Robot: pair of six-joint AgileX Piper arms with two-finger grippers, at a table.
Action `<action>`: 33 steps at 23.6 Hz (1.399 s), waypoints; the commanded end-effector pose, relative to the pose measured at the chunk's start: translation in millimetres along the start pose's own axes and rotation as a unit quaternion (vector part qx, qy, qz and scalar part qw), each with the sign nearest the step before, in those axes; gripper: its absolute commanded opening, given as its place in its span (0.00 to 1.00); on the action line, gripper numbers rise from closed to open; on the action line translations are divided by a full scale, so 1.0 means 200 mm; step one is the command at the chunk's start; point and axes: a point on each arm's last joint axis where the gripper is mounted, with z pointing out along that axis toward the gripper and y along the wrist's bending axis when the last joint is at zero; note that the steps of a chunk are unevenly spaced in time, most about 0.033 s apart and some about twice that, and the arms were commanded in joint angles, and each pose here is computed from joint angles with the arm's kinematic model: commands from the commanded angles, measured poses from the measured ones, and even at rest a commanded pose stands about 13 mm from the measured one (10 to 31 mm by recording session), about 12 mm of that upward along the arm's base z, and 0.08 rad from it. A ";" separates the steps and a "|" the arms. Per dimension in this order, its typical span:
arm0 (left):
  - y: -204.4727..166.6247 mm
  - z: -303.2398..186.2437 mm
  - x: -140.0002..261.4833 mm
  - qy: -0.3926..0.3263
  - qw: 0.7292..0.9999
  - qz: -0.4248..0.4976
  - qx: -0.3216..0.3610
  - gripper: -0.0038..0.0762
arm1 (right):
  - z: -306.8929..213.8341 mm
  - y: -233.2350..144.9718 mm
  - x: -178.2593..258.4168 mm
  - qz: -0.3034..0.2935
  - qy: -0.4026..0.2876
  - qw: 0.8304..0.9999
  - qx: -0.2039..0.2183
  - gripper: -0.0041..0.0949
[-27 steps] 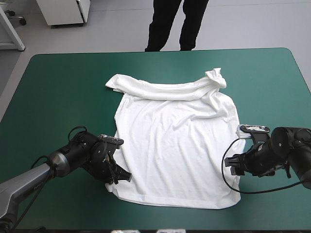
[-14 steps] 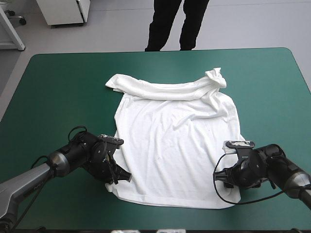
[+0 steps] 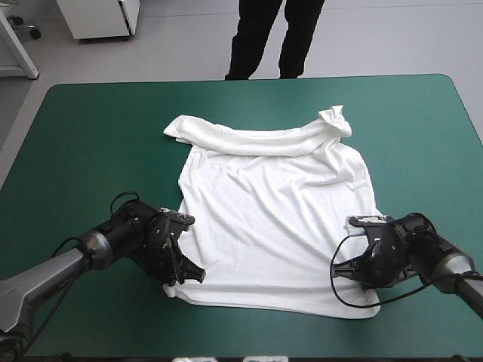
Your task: Fold the cloth
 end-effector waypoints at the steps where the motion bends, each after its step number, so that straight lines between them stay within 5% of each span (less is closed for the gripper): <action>1: 0.00 -0.07 -0.08 -0.052 0.998 0.018 -0.009 0.04 | -0.09 0.06 -0.09 0.016 -0.073 0.996 -0.050 0.02; 7: -0.02 -0.58 -0.15 -0.202 0.979 0.026 0.003 0.04 | -0.54 0.08 -0.21 -0.021 -0.182 0.982 -0.042 0.02; 12: 0.02 -1.20 -0.09 -0.388 0.921 0.028 -0.019 0.04 | -1.06 0.11 -0.27 -0.053 -0.302 0.950 -0.054 0.02; 16: 0.09 -1.59 -0.01 -0.520 0.850 0.023 -0.083 0.04 | -1.50 0.09 -0.24 -0.076 -0.444 0.891 -0.053 0.02; 19: 0.10 -1.84 0.07 -0.626 0.773 0.051 -0.094 0.04 | -1.80 0.06 -0.17 -0.101 -0.570 0.815 -0.035 0.02; 26: 0.07 -2.12 0.18 -0.772 0.625 0.076 -0.081 0.04 | -2.06 0.04 -0.10 -0.119 -0.700 0.704 -0.010 0.02; 33: 0.06 -2.36 0.36 -0.877 0.464 0.090 -0.081 0.04 | -2.29 0.03 0.02 -0.134 -0.816 0.563 0.002 0.02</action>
